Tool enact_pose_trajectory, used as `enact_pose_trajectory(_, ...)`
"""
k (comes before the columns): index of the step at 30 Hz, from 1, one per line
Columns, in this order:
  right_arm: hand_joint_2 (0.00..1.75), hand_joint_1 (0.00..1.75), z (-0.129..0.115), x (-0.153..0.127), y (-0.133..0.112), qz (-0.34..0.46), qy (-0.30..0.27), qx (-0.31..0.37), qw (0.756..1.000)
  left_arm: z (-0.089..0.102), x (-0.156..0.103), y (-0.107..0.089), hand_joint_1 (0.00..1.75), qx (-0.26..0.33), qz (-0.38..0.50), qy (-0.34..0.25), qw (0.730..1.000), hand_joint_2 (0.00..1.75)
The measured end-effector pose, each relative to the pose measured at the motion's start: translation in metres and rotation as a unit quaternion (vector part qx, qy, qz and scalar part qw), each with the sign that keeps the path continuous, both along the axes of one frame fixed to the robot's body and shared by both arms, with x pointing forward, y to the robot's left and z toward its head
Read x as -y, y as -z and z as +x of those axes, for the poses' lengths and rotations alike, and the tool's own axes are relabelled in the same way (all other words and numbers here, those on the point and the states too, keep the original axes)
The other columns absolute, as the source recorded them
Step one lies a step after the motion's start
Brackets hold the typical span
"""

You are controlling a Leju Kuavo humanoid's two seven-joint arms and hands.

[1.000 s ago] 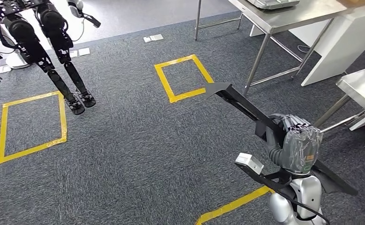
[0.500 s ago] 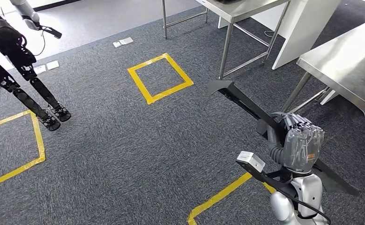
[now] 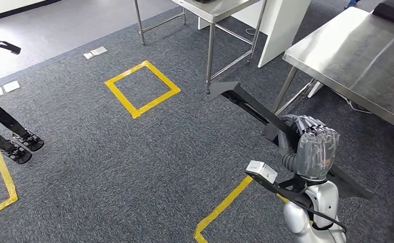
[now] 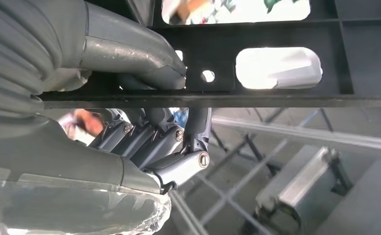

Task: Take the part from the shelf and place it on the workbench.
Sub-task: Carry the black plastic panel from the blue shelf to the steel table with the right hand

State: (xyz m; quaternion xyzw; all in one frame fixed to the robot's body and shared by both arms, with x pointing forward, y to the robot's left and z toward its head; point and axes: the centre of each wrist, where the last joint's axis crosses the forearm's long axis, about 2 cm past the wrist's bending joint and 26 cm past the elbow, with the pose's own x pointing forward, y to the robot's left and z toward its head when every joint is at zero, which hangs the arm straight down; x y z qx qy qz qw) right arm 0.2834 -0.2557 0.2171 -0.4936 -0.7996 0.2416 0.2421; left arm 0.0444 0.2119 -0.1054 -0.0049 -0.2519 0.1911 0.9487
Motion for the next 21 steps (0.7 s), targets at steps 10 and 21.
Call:
enact_pose_trajectory(10,1.75,1.75,0.009,-0.005,-0.002,-0.004,-0.002,-0.002,1.0,0.006,0.011,-0.003,0.0,-0.009,0.008,-0.017,1.0,1.75)
enact_pose_trajectory(21,1.75,1.75,0.009,-0.002,-0.001,0.0,0.005,-0.006,1.0,0.007,0.014,-0.003,0.0,-0.007,0.002,-0.013,1.0,1.75)
